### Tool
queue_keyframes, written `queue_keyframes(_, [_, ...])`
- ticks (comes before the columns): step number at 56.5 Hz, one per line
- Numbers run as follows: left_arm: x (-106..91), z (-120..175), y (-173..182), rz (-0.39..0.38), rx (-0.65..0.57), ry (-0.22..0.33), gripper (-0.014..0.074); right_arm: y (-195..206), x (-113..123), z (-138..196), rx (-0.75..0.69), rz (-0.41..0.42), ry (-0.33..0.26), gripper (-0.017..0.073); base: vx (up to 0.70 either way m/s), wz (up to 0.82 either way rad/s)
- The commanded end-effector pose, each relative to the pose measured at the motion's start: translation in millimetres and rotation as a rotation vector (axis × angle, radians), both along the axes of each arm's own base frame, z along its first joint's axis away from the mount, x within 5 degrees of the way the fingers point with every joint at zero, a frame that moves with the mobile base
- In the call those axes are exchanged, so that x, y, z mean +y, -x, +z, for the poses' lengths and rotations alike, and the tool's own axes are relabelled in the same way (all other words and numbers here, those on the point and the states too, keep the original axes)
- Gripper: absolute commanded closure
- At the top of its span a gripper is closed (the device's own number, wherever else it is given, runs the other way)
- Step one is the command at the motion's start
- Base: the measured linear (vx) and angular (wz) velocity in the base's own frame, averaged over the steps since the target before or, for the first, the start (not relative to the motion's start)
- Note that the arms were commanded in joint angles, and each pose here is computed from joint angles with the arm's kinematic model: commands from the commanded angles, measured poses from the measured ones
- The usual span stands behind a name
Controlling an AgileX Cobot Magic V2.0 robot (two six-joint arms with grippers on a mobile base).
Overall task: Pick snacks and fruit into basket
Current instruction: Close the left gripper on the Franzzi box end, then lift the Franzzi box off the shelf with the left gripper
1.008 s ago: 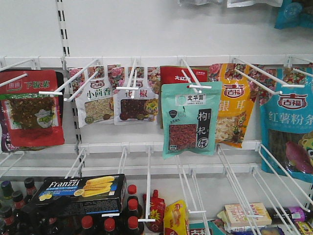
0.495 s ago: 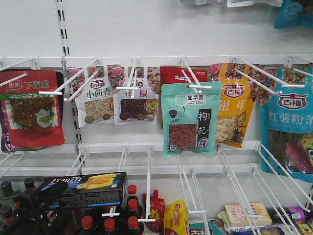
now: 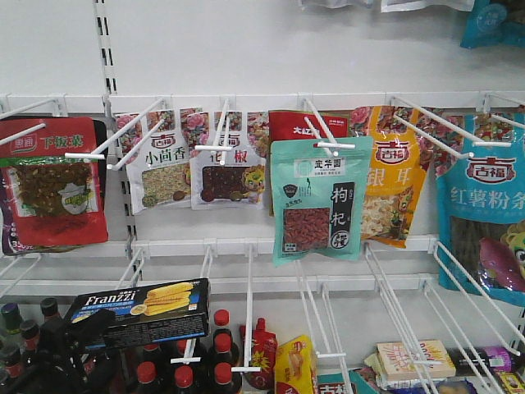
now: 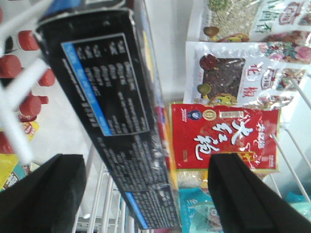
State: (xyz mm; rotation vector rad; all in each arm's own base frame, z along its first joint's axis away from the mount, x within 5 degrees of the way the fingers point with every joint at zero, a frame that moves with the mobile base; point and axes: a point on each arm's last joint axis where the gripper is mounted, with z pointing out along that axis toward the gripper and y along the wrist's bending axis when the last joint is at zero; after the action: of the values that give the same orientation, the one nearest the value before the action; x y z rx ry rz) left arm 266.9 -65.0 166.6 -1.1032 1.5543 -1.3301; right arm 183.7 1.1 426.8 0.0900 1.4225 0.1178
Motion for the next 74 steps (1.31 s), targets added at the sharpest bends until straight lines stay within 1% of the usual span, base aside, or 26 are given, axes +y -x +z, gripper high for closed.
queue_keyframes(1, [-0.3, 17, -6, 0.019, -0.11, 0.031, -0.0014, 6, 1, 21, -0.13, 0.01, 0.016, 0.0566, 0.0, 0.0])
queue_keyframes(8, [-2.9, 14, -13, 0.008, -0.118, 0.035, -0.0013, 6, 1, 21, -0.13, 0.01, 0.016, 0.0566, 0.0, 0.0])
queue_keyframes(13, [-7.1, 14, -20, -0.017, -0.131, 0.031, -0.0013, 6, 1, 21, -0.13, 0.01, 0.016, 0.0566, 0.0, 0.0])
queue_keyframes(22, [-8.5, 11, -31, -0.007, -0.122, 0.033, -0.0004, 6, 1, 21, -0.13, 0.009, 0.017, 0.0566, 0.0, 0.0])
queue_keyframes(32, [-12.3, 11, -48, -0.007, -0.145, 0.036, 0.0001, 6, 1, 21, -0.13, 0.009, 0.017, 0.0566, 0.0, 0.0])
queue_keyframes(37, [-13.8, 12, -55, -0.008, -0.156, 0.038, 0.002, 6, 1, 21, -0.136, 0.009, 0.019, 0.0566, 0.0, 0.0])
queue_keyframes(40, [-14.1, 12, -56, -0.009, -0.157, 0.039, 0.0059, 6, 1, 21, -0.137, 0.009, 0.019, 0.0566, 0.0, 0.01])
queue_keyframes(43, [-13.8, 11, -56, -0.006, -0.154, 0.039, 0.0138, 6, 1, 22, -0.145, 0.01, 0.019, 0.0566, 0.0, 0.02])
queue_keyframes(47, [-14.0, 11, -56, -0.008, -0.151, 0.038, 0.0287, 7, 1, 22, -0.152, 0.011, 0.019, 0.0566, 0.0, 0.01])
queue_keyframes(48, [-14.2, 11, -55, -0.011, -0.155, 0.042, 0.0339, 7, 1, 23, -0.153, 0.011, 0.019, 0.0566, 0.0, 0.01])
queue_keyframes(51, [-15.4, 13, -55, -0.024, -0.169, 0.065, 0.0468, 7, 1, 23, -0.155, 0.011, 0.019, 0.0566, 0.0, 0.01])
queue_keyframes(54, [-18.1, 16, -54, -0.056, -0.189, 0.094, 0.0605, 7, 1, 23, -0.155, 0.011, 0.019, 0.0566, 0.0, 0.0])
queue_keyframes(59, [-21.4, 19, -52, -0.096, -0.221, 0.117, 0.0601, 7, 1, 23, -0.156, 0.011, 0.019, 0.0566, 0.0, 0.0])
queue_keyframes(61, [-22.3, 20, -51, -0.112, -0.232, 0.115, 0.0598, 7, 1, 23, -0.156, 0.011, 0.019, 0.0566, 0.0, 0.0])
queue_keyframes(64, [-21.9, 20, -49, -0.117, -0.237, 0.116, 0.0597, 7, 1, 23, -0.156, 0.011, 0.019, 0.0566, 0.0, 0.0])
queue_keyframes(68, [-19.0, 18, -43, -0.097, -0.232, 0.122, 0.0596, 7, 1, 23, -0.156, 0.011, 0.019, 0.0566, 0.0, 0.0])
queue_keyframes(74, [-10.1, 9, -28, -0.034, -0.182, 0.135, 0.0594, 7, 1, 23, -0.156, 0.011, 0.019, 0.0566, 0.0, 0.0])
